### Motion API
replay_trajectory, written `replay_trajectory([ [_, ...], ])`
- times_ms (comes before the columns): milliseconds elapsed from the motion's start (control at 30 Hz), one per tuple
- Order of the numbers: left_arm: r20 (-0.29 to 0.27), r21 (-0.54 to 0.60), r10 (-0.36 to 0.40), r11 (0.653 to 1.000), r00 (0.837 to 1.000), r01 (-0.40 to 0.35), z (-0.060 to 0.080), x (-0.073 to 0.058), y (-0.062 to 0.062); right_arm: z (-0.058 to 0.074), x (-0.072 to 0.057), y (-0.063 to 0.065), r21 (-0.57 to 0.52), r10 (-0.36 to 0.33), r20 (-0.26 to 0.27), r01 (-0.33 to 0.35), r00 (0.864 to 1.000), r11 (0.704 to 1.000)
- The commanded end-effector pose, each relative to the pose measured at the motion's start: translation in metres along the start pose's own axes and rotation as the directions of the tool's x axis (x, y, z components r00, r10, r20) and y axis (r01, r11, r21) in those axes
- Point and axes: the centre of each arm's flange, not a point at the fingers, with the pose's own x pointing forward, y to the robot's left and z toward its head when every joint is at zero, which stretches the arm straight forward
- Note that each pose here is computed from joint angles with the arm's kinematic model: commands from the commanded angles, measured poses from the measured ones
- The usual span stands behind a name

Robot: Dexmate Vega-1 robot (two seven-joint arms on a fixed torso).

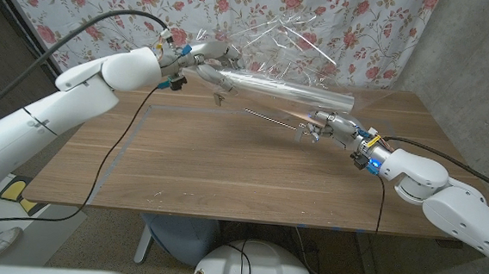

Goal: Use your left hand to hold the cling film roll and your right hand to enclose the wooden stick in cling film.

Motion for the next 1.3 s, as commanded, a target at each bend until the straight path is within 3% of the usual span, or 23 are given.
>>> replay_trajectory([
  [33, 0.019, 0.007, 0.034, 0.999, 0.999, -0.034, 0.004, -0.010, -0.004, 0.000, -0.004, -0.006, 0.005, -0.042, -0.004, 0.042, 0.999, 0.999],
  [100, 0.018, 0.001, 0.018, 1.000, 1.000, -0.018, 0.005, -0.010, -0.004, 0.001, -0.006, -0.007, -0.006, -0.046, -0.006, 0.046, 0.999, 0.999],
  [767, 0.025, -0.079, 0.104, 0.992, 0.994, -0.102, -0.005, -0.034, -0.011, 0.007, -0.018, -0.015, -0.028, -0.118, -0.032, 0.118, 0.992, 0.993],
  [1100, 0.032, -0.095, 0.090, 0.992, 0.995, -0.087, -0.006, -0.040, -0.016, 0.006, -0.019, -0.025, -0.030, -0.146, -0.046, 0.145, 0.988, 0.989],
  [1300, 0.045, -0.112, 0.082, 0.991, 0.996, -0.077, -0.004, -0.041, -0.018, 0.013, -0.019, -0.023, -0.046, -0.145, -0.034, 0.143, 0.989, 0.989],
])
